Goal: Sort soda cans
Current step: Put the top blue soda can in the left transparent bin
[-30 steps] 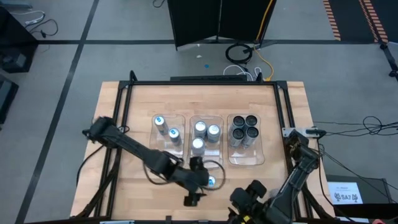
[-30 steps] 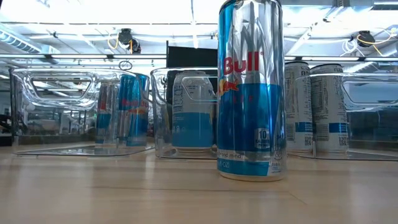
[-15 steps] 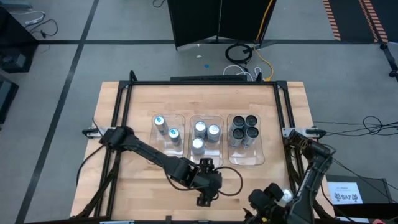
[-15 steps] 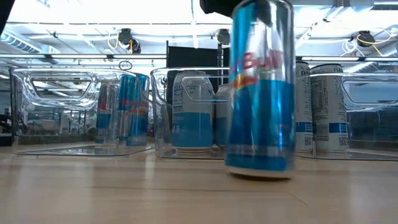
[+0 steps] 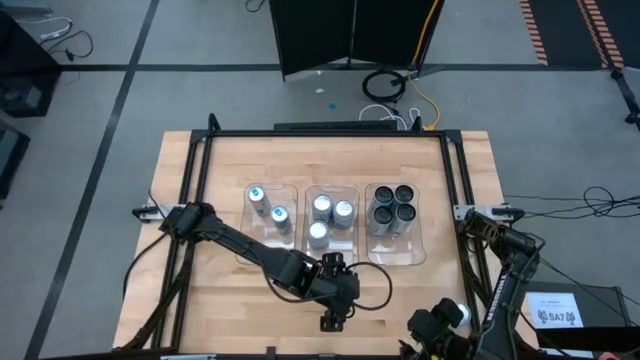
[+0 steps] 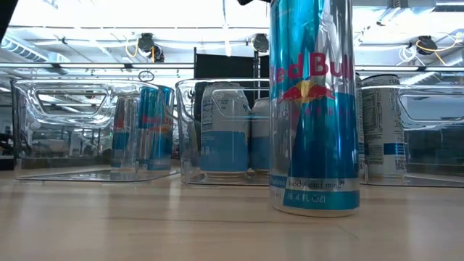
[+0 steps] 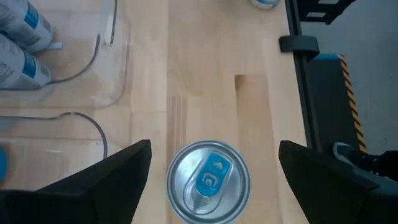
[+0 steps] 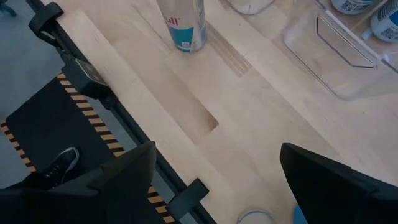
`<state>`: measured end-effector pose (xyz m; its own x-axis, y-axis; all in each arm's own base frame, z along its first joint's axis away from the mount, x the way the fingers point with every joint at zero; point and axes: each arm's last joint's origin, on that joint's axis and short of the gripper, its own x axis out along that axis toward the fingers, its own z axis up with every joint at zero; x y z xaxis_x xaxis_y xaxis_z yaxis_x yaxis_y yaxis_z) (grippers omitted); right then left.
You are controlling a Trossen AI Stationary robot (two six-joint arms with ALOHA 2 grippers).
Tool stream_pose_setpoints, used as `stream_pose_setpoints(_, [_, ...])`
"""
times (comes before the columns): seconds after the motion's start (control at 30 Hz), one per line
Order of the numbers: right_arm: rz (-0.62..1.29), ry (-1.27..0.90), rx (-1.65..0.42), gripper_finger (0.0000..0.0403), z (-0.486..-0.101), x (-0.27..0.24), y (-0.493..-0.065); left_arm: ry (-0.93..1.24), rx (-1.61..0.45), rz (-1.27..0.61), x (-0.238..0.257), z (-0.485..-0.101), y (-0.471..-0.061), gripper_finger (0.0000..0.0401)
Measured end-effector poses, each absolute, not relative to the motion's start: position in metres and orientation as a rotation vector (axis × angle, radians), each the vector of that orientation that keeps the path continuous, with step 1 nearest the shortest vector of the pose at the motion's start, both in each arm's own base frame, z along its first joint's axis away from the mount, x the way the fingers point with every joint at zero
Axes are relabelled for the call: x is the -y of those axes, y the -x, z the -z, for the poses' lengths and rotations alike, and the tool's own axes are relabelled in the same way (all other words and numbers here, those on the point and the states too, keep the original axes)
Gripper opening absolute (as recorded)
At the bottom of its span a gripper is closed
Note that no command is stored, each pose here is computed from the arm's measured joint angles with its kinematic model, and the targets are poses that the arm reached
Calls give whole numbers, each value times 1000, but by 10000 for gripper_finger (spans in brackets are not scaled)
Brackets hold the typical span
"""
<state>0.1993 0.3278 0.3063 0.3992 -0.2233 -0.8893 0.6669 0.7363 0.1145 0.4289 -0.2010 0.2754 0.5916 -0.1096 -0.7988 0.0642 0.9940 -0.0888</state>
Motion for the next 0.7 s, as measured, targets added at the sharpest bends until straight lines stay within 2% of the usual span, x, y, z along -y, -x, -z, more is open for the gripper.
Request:
stream_pose_setpoints(0.37, [588,-498,-1010,336,-306,-329,-197,47,-945,97,201,-271,-430,360])
stream_pose_setpoints(0.7, [584,-492,-994,336,-307,-329,-197,42,-1039,122,205,-242,-437,360])
